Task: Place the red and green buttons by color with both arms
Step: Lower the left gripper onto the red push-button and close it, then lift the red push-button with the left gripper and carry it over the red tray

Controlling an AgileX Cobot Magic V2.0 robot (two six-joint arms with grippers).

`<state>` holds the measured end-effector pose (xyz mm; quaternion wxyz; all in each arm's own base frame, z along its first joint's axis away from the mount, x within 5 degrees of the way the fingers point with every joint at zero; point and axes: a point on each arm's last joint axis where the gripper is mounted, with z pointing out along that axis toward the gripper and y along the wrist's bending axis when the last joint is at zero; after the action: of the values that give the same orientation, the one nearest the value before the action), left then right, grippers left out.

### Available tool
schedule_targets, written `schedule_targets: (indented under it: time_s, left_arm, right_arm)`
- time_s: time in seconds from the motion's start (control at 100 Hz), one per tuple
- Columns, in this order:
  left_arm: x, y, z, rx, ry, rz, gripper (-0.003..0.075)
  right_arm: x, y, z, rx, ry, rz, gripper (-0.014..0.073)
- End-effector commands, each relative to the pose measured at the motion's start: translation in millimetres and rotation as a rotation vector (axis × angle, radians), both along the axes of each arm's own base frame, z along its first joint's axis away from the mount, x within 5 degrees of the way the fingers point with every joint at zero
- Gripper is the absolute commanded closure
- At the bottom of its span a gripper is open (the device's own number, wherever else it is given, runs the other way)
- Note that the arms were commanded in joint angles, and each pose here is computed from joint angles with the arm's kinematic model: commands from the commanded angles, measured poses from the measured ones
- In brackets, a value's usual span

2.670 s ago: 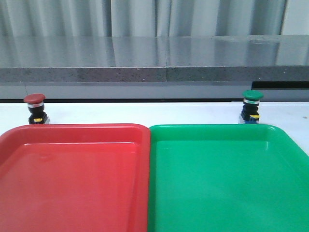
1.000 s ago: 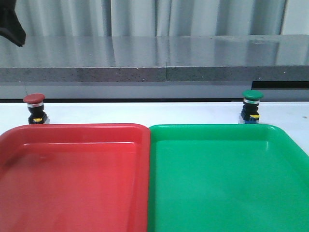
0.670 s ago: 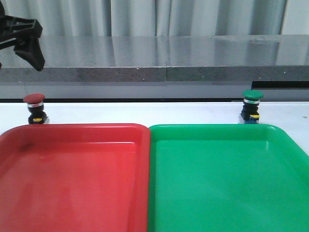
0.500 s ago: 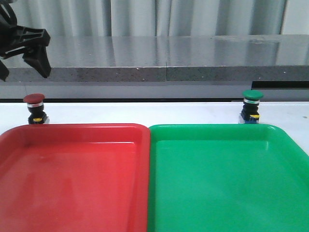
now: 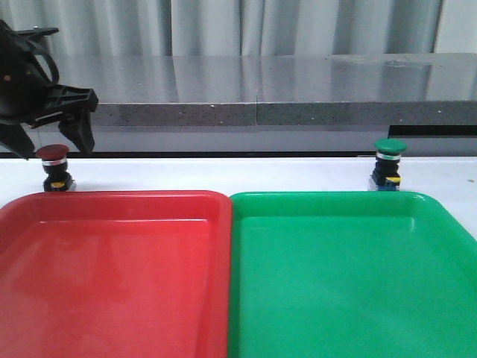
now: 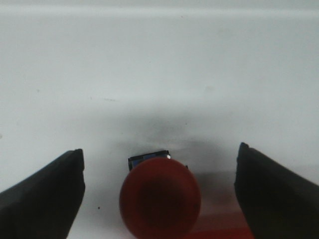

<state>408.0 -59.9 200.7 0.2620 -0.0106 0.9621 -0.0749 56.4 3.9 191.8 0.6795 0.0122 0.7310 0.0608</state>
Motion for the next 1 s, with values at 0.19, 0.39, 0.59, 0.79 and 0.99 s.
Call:
schedule_targets:
  time_s: [0.19,0.39,0.59,0.79,0.99]
  left_arm:
    - [5.7,-3.7,28.3,-0.026,-0.080,0.006,0.0199]
    - [5.1,-3.7,27.8,-0.025,-0.072,0.005,0.0375]
    - [5.1,-3.7,27.8,-0.025,-0.072,0.005,0.0516]
    - [-1.7,-3.2,56.0,-0.036,-0.152,0.005,0.0554]
    - [-22.4,-5.7,102.0,-0.057,-0.251,-0.009,0.0554]
  right_arm:
    - [-2.0,-0.2,13.9,-0.007,-0.109,-0.001,0.0659]
    - [-2.0,-0.2,13.9,-0.007,-0.109,-0.001,0.0659]
    - [-2.0,-0.2,13.9,-0.007,-0.109,-0.001,0.0659]
    - [-2.0,-0.2,13.9,-0.007,-0.109,-0.001,0.0659]
    - [-2.0,-0.2,13.9,-0.007,-0.109,-0.001,0.0659]
